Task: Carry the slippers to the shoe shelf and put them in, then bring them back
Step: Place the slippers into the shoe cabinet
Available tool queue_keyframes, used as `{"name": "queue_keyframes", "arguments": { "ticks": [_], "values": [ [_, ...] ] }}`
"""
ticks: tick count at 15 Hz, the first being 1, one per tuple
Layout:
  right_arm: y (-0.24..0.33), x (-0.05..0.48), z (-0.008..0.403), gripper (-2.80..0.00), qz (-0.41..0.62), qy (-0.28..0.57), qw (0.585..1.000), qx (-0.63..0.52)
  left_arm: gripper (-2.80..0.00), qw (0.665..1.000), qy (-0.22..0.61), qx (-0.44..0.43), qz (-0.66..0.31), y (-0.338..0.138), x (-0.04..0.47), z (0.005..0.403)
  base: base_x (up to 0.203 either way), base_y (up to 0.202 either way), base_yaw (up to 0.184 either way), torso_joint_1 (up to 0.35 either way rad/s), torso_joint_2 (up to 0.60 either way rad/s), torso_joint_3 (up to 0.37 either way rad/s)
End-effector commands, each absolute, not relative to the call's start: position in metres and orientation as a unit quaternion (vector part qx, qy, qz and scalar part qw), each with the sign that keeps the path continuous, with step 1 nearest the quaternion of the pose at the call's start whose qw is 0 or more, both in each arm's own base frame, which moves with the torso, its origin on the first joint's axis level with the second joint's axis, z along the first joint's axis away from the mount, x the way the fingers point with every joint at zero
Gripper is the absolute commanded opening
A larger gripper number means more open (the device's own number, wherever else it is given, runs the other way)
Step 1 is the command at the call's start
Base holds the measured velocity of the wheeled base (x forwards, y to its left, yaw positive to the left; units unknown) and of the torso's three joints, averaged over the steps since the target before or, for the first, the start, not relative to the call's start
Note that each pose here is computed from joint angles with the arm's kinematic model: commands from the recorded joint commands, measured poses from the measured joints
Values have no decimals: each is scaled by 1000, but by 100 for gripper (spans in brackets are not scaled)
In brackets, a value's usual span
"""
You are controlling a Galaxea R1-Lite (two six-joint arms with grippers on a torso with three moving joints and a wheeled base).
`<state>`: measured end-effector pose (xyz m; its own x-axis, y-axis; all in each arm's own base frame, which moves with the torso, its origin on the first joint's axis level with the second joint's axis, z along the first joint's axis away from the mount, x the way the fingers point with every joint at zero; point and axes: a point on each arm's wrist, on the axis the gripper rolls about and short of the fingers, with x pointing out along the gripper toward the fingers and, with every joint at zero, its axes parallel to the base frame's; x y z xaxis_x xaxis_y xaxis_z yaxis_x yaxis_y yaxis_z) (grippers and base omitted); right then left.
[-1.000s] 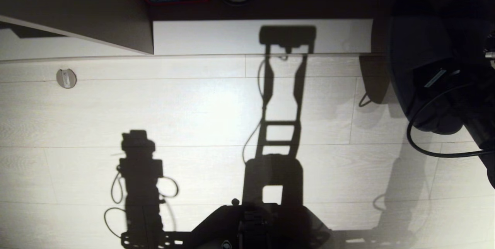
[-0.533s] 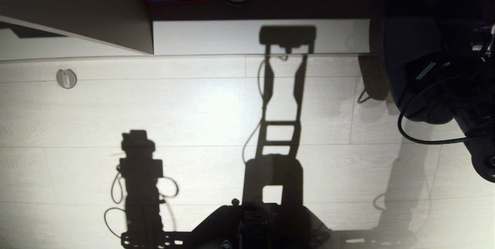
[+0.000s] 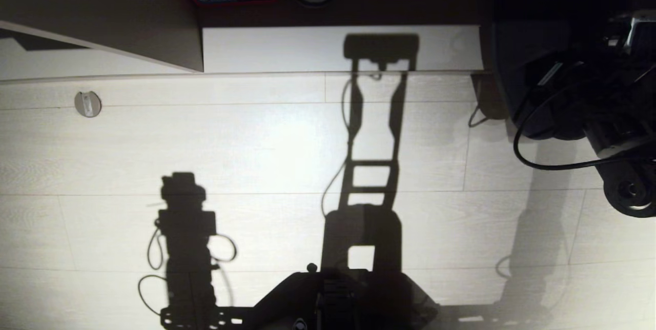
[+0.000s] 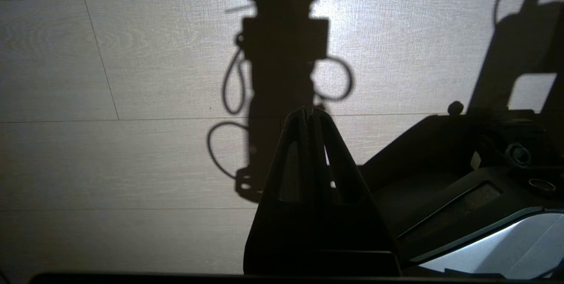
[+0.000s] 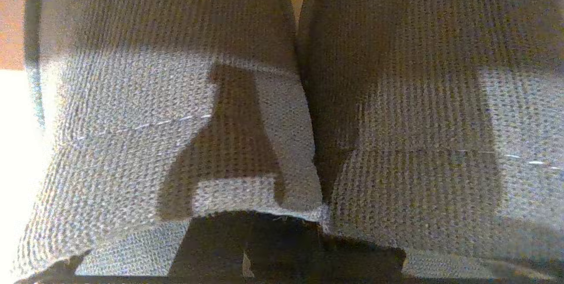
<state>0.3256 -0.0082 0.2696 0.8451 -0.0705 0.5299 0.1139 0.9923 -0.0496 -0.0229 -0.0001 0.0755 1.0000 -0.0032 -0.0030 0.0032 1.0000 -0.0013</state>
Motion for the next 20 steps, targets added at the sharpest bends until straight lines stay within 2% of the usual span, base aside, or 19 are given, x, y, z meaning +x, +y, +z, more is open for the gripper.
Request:
{"name": "queue_keyframes", "arguments": {
  "ticks": [1, 20],
  "values": [
    [-4, 330, 281, -280, -47, -294, 954, -42, -280, 1000, 2, -1, -2, 0, -23, 75, 0, 0, 0, 0, 0, 0],
    [3, 365, 276, -280, -73, -290, 954, -25, -280, 1000, 2, -1, -2, 0, -23, 75, 0, 0, 0, 0, 0, 0]
  ]
}}
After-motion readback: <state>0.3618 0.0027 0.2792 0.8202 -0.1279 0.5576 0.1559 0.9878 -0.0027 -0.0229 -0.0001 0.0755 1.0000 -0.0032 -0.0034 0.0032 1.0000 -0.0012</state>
